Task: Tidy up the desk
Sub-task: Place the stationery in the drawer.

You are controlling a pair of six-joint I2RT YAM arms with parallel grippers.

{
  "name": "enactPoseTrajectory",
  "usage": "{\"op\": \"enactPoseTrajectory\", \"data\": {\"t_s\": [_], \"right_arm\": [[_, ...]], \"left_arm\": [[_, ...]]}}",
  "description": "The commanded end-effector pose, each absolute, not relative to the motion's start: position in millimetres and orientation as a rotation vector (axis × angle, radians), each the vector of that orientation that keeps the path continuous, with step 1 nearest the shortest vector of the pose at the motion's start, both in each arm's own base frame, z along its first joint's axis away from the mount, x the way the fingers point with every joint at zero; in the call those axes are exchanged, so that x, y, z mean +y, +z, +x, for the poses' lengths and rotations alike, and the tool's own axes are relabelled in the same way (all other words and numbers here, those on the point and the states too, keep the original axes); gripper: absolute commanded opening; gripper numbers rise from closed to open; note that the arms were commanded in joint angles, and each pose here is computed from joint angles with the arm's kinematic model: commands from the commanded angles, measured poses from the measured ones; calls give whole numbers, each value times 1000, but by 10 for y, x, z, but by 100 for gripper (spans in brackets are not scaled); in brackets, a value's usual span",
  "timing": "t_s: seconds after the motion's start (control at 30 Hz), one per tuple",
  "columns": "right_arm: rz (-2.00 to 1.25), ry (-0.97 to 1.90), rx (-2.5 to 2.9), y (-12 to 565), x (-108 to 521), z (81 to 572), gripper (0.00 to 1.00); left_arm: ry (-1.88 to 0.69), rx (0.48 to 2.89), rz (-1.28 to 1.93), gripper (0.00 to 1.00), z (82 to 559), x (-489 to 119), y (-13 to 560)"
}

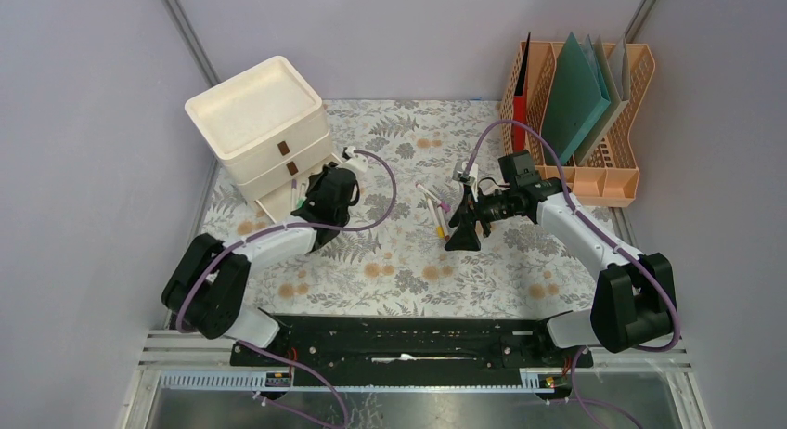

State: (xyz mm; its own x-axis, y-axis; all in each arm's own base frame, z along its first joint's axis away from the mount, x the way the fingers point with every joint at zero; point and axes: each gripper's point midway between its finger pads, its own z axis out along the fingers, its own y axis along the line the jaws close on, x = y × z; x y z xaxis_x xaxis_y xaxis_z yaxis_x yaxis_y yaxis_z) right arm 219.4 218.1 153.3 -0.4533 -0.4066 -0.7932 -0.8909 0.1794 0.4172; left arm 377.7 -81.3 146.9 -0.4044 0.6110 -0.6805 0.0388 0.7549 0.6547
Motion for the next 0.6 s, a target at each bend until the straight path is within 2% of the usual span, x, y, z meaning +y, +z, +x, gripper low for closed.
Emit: {"op": "enactPoseTrajectory", "data": {"t_s": [0.0,0.27,0.57], "right_arm": [[-1250,1209,1888,1666,2222,2248,91],[-1253,1207,1891,1654,2217,2249,91],[-1258,1206,1890,1654,2214,2244,91]], "left_arm": [[719,1844,479,4,4005,-816,1600],[722,1873,472,5,4154,-758,1426],[672,1922,465,29,4147,-778,1211]]}}
